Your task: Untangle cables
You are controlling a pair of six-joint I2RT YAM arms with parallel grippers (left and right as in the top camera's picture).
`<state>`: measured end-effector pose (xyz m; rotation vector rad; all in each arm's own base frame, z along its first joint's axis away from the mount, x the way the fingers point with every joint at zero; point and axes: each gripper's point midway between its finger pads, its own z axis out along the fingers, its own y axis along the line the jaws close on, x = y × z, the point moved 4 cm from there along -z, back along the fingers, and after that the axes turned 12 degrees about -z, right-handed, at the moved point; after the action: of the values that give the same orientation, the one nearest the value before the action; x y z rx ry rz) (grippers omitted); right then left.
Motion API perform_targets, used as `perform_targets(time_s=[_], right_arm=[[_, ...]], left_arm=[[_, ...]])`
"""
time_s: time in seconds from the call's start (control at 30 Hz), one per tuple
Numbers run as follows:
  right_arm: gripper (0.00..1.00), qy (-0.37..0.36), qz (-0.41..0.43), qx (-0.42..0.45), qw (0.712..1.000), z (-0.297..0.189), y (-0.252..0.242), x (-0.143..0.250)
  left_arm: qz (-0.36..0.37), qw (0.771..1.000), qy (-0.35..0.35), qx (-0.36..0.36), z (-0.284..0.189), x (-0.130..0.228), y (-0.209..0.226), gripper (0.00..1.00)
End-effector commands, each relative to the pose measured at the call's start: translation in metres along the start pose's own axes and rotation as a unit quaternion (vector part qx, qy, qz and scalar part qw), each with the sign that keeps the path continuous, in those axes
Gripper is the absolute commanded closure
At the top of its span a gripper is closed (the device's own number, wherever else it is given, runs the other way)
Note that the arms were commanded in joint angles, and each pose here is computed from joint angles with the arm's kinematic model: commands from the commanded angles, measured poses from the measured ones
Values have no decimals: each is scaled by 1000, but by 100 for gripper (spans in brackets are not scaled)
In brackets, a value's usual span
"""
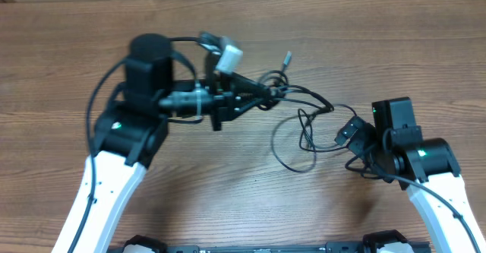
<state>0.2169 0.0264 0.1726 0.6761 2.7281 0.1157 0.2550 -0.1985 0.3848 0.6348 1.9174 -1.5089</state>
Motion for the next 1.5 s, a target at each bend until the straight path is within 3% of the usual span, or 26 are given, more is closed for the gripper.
perform_targets(time_s=[0.0,0.27,0.53,0.8,0.97,1.17,1.27,1.3,1.47], right_arm=[[0,-27,22,60,998,4,-11,-13],[0,4,34,114,993,22,-26,-15],[0,14,85,135,987,21,-54,-22],[0,34,-1,20,999,25,-27,-28],[0,13,-83,-92,992,16,3,-35],[0,-63,-199,-242,948,-28,39,-35],[0,-121,-274,-311,902,-63,54,-27],[0,-157,-310,-338,874,-84,58,-20],[0,-230,-352,-356,834,-121,57,-7]], left_arm=[[33,999,-30,9,-28,-9,-23,96],[46,990,-121,-59,-95,-27,-29,96],[28,982,-163,-91,-135,-31,-24,96],[22,984,-156,-80,-134,-30,-25,96],[5,985,-157,-78,-134,-29,-25,96],[-20,985,-153,-72,-131,-27,-25,96],[-30,988,-140,-64,-123,-22,-24,96],[-28,990,-128,-58,-116,-19,-25,96],[-32,993,-101,-61,-94,-9,-25,96]])
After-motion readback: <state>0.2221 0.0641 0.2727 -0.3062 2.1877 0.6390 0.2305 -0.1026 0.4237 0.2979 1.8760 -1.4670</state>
